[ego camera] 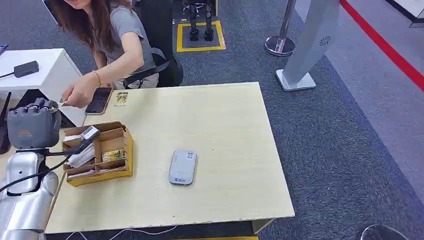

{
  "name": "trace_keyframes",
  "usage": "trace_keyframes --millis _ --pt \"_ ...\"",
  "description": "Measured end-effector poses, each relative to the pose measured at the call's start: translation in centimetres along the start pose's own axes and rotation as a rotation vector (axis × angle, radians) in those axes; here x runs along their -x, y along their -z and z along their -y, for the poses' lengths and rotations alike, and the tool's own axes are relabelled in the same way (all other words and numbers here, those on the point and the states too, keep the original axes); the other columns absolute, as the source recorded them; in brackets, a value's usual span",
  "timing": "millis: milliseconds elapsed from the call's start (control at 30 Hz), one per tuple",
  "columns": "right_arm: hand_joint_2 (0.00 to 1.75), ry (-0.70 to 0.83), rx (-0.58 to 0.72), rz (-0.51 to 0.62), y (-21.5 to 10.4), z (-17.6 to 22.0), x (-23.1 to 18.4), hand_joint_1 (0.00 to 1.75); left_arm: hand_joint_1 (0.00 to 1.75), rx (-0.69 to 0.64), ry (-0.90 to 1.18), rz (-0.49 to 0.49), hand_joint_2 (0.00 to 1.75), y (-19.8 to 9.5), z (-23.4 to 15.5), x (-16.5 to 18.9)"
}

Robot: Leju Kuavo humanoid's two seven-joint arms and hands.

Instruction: Pass the card to the sensor for recognition and then transmit it.

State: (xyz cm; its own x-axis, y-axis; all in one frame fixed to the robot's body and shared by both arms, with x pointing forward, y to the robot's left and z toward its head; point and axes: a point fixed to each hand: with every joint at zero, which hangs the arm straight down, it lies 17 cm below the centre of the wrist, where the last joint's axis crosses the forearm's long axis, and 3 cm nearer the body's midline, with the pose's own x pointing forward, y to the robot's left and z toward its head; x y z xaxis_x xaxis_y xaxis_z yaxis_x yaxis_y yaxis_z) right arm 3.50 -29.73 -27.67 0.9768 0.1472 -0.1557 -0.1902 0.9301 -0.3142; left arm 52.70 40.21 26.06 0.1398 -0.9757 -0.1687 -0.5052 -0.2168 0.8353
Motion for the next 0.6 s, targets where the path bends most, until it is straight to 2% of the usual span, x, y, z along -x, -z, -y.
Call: trace_keyframes --millis 600 --pt "0.00 0.014 -0.005 -0.003 0.0 -0.1 0.0 0.00 0.00 0.001 -0.038 0.033 1.75 -0.3 0.2 -2.8"
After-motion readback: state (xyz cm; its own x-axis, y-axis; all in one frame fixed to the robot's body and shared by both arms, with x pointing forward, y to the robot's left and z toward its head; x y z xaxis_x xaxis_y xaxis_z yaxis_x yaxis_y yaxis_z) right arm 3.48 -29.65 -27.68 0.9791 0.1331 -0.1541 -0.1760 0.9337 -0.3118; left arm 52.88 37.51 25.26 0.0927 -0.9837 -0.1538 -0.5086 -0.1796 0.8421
